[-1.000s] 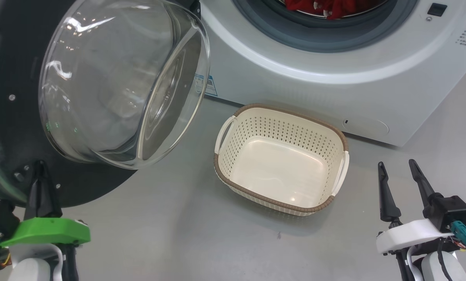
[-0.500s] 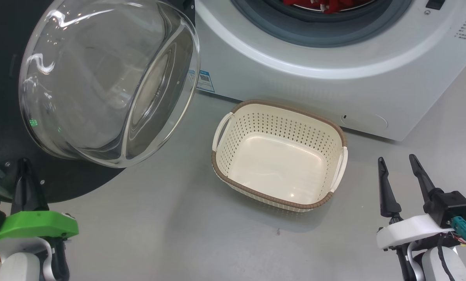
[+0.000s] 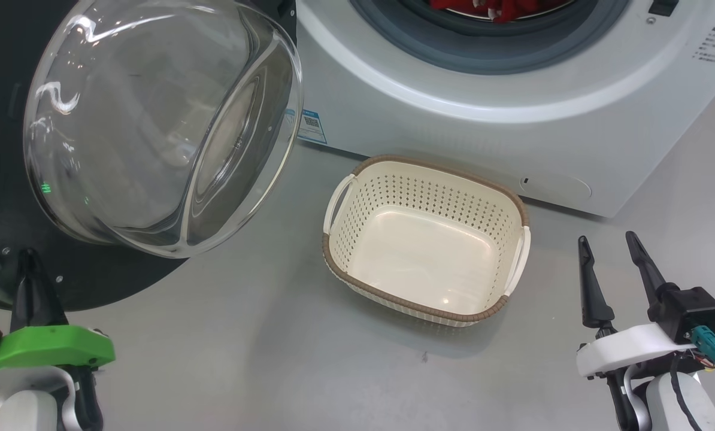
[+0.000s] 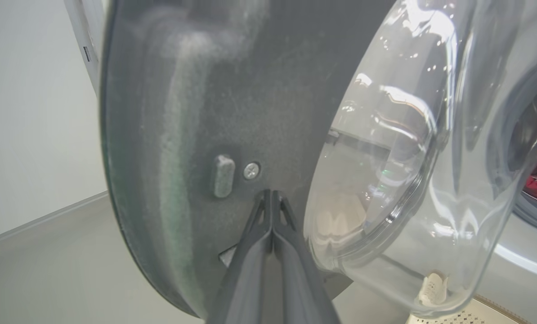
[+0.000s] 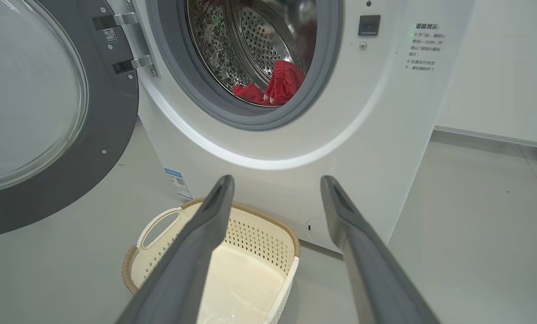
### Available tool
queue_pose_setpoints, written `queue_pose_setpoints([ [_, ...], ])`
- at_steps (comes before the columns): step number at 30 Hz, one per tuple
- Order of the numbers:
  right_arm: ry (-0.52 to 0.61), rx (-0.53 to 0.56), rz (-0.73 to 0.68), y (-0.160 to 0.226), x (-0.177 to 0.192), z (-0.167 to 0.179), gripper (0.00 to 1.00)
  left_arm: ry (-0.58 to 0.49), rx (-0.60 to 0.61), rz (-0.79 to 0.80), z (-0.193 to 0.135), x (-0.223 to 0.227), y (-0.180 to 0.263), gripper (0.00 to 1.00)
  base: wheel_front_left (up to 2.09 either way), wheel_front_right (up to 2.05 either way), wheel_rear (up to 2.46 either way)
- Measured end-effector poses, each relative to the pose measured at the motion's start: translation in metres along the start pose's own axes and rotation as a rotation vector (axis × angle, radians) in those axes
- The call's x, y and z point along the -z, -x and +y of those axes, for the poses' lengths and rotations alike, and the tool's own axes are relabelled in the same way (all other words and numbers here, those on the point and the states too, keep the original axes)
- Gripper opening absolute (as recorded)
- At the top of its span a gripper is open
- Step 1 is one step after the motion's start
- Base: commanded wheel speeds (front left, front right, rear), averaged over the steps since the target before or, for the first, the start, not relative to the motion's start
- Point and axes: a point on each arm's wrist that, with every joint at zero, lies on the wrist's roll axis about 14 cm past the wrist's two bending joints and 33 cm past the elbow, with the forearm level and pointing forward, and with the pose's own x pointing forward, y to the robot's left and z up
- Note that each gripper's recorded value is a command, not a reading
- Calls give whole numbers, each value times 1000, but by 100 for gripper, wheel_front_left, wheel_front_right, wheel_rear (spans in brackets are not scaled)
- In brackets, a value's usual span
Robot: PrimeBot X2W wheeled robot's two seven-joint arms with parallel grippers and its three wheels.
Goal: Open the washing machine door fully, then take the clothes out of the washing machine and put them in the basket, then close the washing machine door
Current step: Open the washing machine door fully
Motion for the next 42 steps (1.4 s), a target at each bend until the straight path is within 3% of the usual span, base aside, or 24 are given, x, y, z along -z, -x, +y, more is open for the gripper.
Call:
queue_pose_setpoints([
  [15, 13, 17, -28, 9, -13, -4, 100, -7, 137, -8, -38, 5, 22, 0, 0, 0, 0],
  [25, 21, 35, -56, 19, -26, -6, 100, -3, 349, 67, -90, 31, 53, 0, 0, 0, 0],
  [26, 20, 39, -59, 20, -27, -7, 100, 0, 366, 74, -94, 33, 56, 4, 0, 0, 0],
  [28, 17, 45, -65, 23, -29, -8, 100, 6, 405, 83, -105, 36, 60, 53, 0, 0, 0],
  [29, 14, 48, -67, 25, -30, -8, 100, 6, 426, 86, -110, 37, 62, 71, 0, 0, 0],
  [30, 15, 52, -69, 27, -31, -9, 100, 4, 445, 90, -116, 39, 64, 100, 0, 0, 0],
  [42, 12, 122, -77, 58, -35, -25, 100, 5, 618, 100, -166, 44, 80, 100, 0, 0, 0],
])
